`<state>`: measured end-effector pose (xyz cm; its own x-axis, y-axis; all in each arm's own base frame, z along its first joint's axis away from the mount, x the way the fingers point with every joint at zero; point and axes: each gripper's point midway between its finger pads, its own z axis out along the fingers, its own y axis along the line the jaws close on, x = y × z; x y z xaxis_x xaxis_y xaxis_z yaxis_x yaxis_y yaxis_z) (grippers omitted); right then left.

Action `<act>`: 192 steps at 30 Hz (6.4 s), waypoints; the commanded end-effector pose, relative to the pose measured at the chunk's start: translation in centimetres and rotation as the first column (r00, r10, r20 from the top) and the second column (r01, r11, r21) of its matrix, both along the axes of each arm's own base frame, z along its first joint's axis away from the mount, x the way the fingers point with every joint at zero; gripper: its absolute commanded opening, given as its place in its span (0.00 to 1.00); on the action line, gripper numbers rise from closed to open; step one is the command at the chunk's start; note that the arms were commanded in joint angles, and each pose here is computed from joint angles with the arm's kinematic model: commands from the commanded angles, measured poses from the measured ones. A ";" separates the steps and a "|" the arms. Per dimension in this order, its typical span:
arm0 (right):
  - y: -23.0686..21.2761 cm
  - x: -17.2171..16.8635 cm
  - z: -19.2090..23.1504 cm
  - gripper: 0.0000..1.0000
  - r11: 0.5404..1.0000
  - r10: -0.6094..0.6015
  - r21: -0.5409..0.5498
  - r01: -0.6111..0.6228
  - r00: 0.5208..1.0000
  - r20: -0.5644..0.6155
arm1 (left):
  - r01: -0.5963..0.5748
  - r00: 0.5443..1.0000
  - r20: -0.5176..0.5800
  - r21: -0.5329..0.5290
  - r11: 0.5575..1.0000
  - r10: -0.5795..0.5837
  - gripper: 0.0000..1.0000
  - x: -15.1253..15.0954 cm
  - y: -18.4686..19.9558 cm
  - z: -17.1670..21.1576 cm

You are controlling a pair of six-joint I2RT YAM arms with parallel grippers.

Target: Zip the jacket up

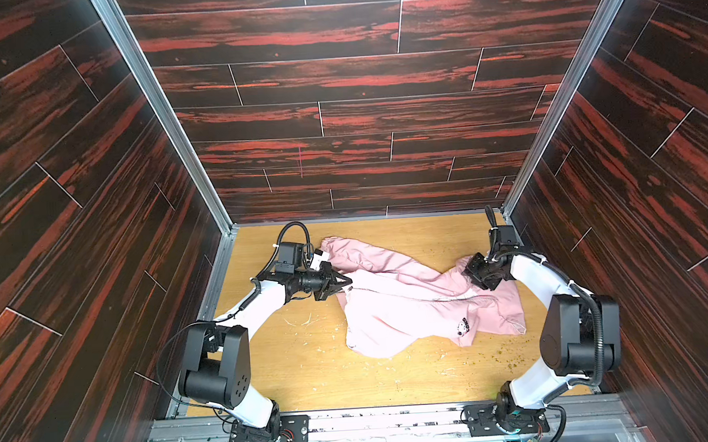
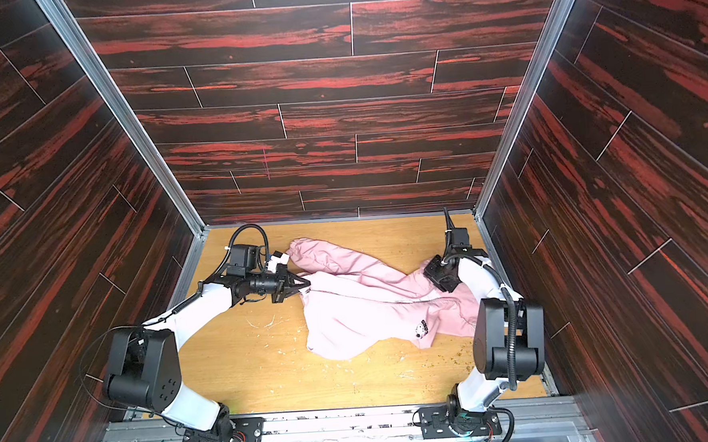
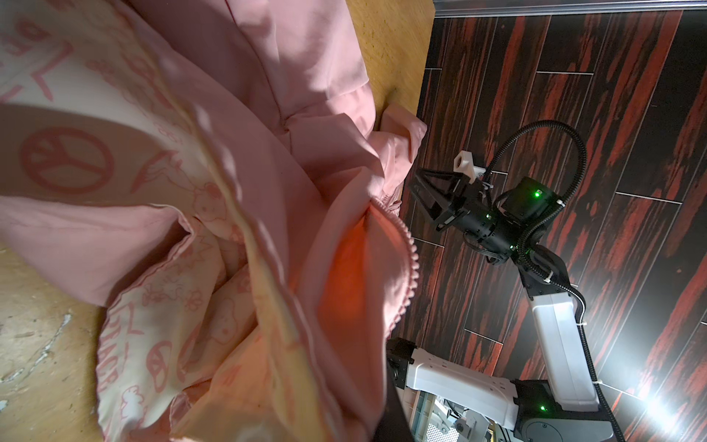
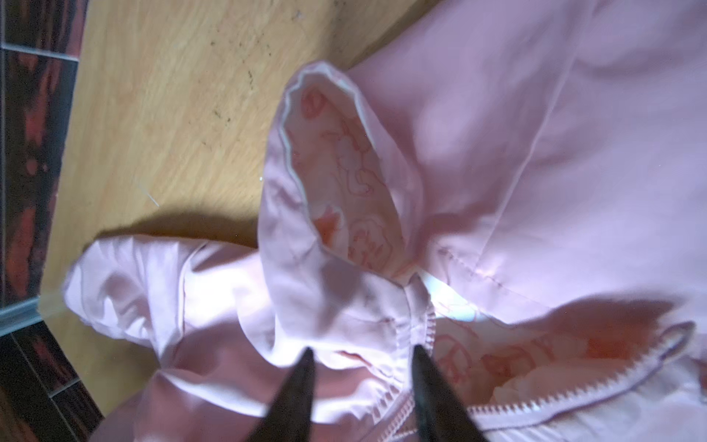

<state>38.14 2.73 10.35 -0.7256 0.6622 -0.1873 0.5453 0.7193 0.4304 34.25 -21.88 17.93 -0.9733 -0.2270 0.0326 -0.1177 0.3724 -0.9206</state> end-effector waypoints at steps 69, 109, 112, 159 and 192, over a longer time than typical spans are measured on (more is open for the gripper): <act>35.4 -4.3 8.9 0.00 0.444 0.791 0.289 -0.848 0.523 0.319 | 0.073 0.996 0.055 -0.027 0.997 -0.071 0.38 -0.8 -0.4 3.6; 36.0 -3.3 11.1 0.00 0.452 0.738 0.382 -0.806 0.578 0.348 | -0.109 0.987 0.128 0.122 0.986 0.093 0.55 -4.3 1.3 0.0; 36.1 -3.3 11.1 0.00 0.449 0.738 0.387 -0.805 0.578 0.348 | -0.109 0.987 0.129 0.109 0.988 0.095 0.56 -4.2 1.2 0.4; 36.4 -3.1 12.2 0.00 0.436 0.729 0.405 -0.804 0.579 0.365 | -0.122 0.966 0.223 -0.061 0.991 0.133 0.47 0.0 -2.7 2.9; 29.0 -4.2 18.1 0.39 0.396 0.656 0.291 -0.871 0.490 0.574 | -0.035 0.983 0.167 -0.211 0.977 0.071 0.03 -1.3 -3.9 6.7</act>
